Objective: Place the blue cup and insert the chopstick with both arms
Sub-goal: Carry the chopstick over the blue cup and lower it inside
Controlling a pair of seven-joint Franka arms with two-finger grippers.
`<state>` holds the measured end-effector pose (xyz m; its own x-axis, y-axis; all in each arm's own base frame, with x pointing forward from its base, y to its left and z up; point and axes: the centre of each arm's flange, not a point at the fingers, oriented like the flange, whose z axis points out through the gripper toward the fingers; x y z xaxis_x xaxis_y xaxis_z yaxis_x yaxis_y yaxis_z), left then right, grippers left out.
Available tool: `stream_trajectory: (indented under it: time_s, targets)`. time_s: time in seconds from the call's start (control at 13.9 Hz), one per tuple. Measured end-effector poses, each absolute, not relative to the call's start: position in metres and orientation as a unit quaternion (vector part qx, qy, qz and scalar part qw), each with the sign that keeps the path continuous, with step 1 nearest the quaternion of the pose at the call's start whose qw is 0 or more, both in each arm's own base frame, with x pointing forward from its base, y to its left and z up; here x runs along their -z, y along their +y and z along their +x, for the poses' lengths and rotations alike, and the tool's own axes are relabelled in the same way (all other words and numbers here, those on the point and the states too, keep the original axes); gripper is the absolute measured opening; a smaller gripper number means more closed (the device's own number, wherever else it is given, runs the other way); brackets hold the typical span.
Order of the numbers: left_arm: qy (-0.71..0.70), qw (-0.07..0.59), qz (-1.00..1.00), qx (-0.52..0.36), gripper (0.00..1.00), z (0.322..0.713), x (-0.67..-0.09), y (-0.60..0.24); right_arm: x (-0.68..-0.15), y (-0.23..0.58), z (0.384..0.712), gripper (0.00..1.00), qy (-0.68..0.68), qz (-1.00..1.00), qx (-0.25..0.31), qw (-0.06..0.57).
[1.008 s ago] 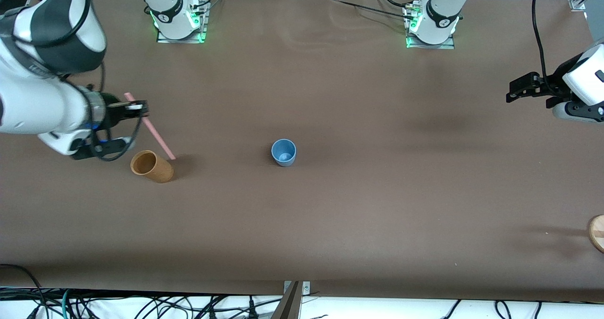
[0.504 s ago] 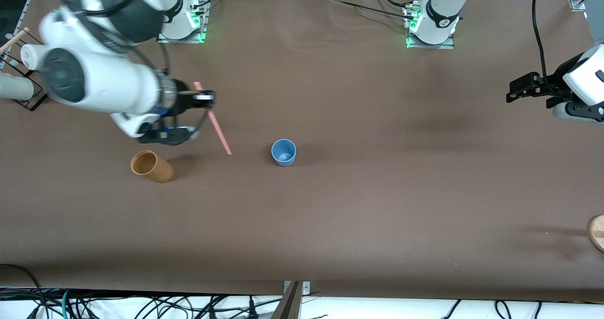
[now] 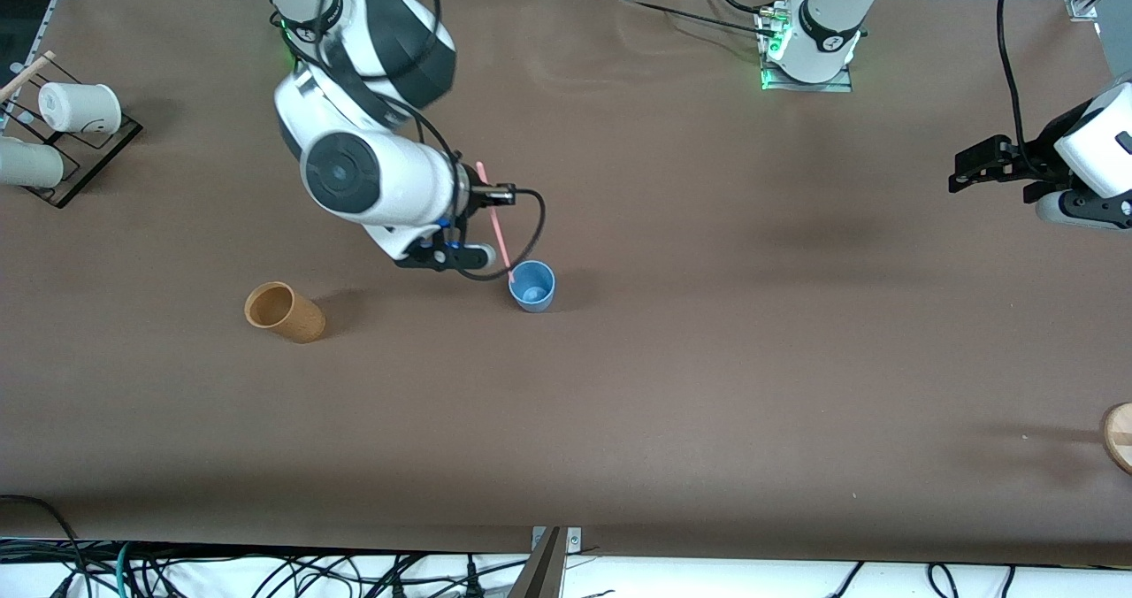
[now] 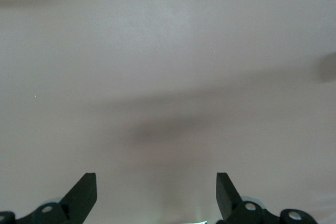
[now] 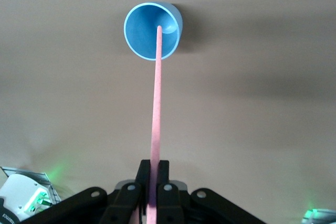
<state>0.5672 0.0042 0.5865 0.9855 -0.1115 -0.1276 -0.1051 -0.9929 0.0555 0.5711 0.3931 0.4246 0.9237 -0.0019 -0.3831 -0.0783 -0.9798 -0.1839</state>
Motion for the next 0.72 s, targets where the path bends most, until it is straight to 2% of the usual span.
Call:
stream_trajectory:
  time_s: [0.58, 0.65, 0.72]
  targets:
    - [-0.054, 0.024, 0.996, 0.066, 1.0, 0.567, -0.586, 0.004, -0.374, 0.404, 0.573, 0.08, 0.016, -0.976, -0.203, 0.075]
    - [-0.054, 0.024, 0.996, 0.066, 1.0, 0.567, -0.586, 0.004, -0.366, 0.406, 0.574, 0.11, 0.015, -0.976, -0.205, 0.073]
    - [-0.054, 0.024, 0.996, 0.066, 1.0, 0.568, -0.586, 0.004, -0.359, 0.407, 0.574, 0.22, 0.015, -0.976, -0.206, 0.071]
